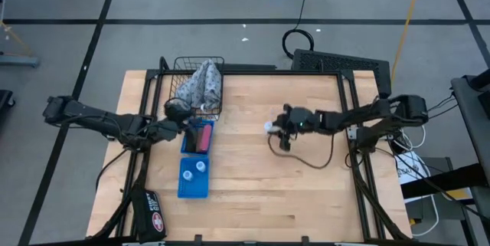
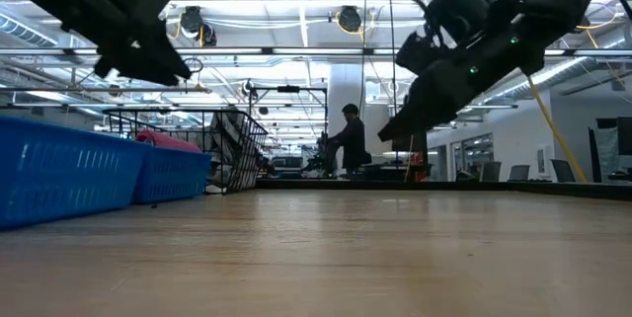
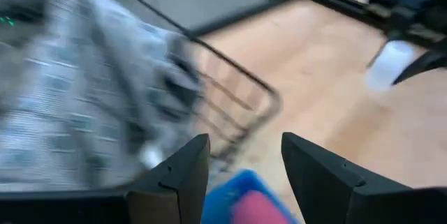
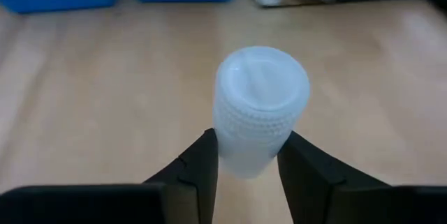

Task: Pick & Place Medicine items
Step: Put the transparent bottle into the bottom blue basket, then return to Home Position

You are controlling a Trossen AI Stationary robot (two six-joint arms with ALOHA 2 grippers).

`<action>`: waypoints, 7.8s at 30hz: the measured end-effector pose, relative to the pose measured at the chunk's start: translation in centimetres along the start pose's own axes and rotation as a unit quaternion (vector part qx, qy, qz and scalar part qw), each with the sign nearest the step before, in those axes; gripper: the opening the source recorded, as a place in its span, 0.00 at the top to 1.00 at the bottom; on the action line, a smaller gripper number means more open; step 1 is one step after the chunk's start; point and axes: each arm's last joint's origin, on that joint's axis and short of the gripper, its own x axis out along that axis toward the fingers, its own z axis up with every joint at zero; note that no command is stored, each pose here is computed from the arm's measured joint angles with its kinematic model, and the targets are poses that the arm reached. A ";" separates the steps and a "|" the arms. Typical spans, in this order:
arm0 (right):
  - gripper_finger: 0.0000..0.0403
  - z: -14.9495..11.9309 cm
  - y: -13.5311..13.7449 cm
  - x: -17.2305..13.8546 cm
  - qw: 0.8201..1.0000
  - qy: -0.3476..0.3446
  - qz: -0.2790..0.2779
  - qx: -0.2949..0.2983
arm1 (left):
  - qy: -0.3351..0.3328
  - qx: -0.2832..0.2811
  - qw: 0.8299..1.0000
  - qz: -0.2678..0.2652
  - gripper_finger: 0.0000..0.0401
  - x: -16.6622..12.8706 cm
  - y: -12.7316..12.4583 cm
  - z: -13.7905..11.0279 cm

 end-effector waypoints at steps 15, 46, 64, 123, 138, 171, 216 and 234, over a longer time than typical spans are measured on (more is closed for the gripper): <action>0.71 -0.4 6.6 1.4 0.993 -0.056 0.101 -0.034 | 0.196 0.026 0.965 -0.170 0.44 5.5 -7.8 5.0; 0.71 -0.6 7.7 1.2 0.990 -0.054 0.119 -0.046 | 0.223 0.253 0.902 -0.271 0.31 15.8 -19.1 5.5; 0.71 -0.8 7.7 1.2 0.991 -0.041 0.118 -0.048 | 0.235 0.248 0.890 -0.302 0.61 17.4 -18.9 4.7; 0.60 -0.4 7.2 0.8 0.992 -0.048 0.110 -0.042 | 0.223 0.141 0.946 -0.187 0.64 -5.9 -10.6 -10.2; 0.61 -0.4 7.2 0.8 0.992 -0.046 0.111 -0.042 | 0.238 0.140 0.946 -0.168 0.61 -4.7 -10.6 -10.9; 0.59 -0.4 7.2 0.8 0.992 -0.046 0.112 -0.042 | 0.022 0.034 0.935 -0.353 0.44 -9.9 -2.7 3.1; 0.59 -3.8 -1.0 -13.4 0.952 -0.280 0.125 0.027 | -0.193 0.082 0.923 -0.321 0.44 -4.3 5.7 -3.6; 0.60 -6.1 -1.2 -14.3 0.936 -0.329 0.115 0.051 | -0.187 0.107 0.913 -0.347 0.44 -4.0 5.7 -3.7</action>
